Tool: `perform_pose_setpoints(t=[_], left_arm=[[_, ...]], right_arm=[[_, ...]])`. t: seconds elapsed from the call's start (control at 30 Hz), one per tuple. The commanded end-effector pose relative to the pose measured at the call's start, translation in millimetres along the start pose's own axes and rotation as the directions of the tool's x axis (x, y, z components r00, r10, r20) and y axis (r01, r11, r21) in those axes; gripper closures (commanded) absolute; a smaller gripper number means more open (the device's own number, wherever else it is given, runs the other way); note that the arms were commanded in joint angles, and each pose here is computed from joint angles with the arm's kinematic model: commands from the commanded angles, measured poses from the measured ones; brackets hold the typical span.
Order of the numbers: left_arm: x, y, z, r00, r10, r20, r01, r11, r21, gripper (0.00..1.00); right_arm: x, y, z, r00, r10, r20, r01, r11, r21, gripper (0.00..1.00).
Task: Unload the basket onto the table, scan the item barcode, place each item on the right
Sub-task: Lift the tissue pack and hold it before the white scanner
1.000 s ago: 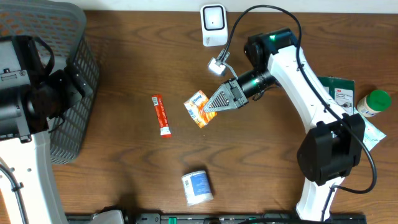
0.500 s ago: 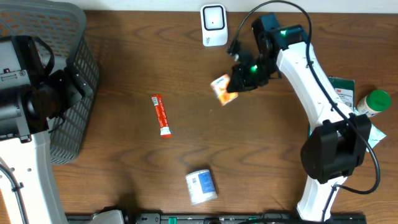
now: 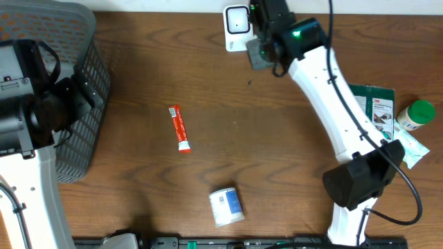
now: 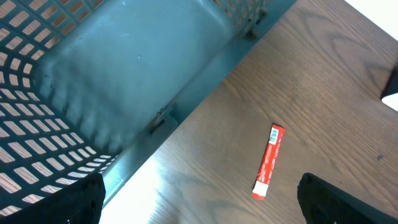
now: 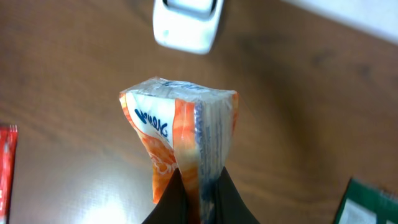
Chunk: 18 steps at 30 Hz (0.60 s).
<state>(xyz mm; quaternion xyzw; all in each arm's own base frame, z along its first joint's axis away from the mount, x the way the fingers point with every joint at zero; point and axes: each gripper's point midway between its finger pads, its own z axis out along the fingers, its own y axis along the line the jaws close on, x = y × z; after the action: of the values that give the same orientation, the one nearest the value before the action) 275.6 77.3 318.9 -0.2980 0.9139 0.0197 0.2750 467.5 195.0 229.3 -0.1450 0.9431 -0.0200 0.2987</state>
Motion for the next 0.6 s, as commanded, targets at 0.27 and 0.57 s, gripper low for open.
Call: perform_pose_setpoints(t=[0.27,0.57], left_arm=[[1,2,1,1.0,0.002,-0.004,-0.002,1.0,-0.006,0.02],[1,2,1,1.0,0.002,-0.004,-0.002,1.0,-0.006,0.02]], right_arm=[[-65,-6,4,0.951,-0.231,0.207,0.137,0.912,0.386,0.99],[-107,-10,48,0.858,-0.484,0.169,0.273,0.71,0.649,0.99]])
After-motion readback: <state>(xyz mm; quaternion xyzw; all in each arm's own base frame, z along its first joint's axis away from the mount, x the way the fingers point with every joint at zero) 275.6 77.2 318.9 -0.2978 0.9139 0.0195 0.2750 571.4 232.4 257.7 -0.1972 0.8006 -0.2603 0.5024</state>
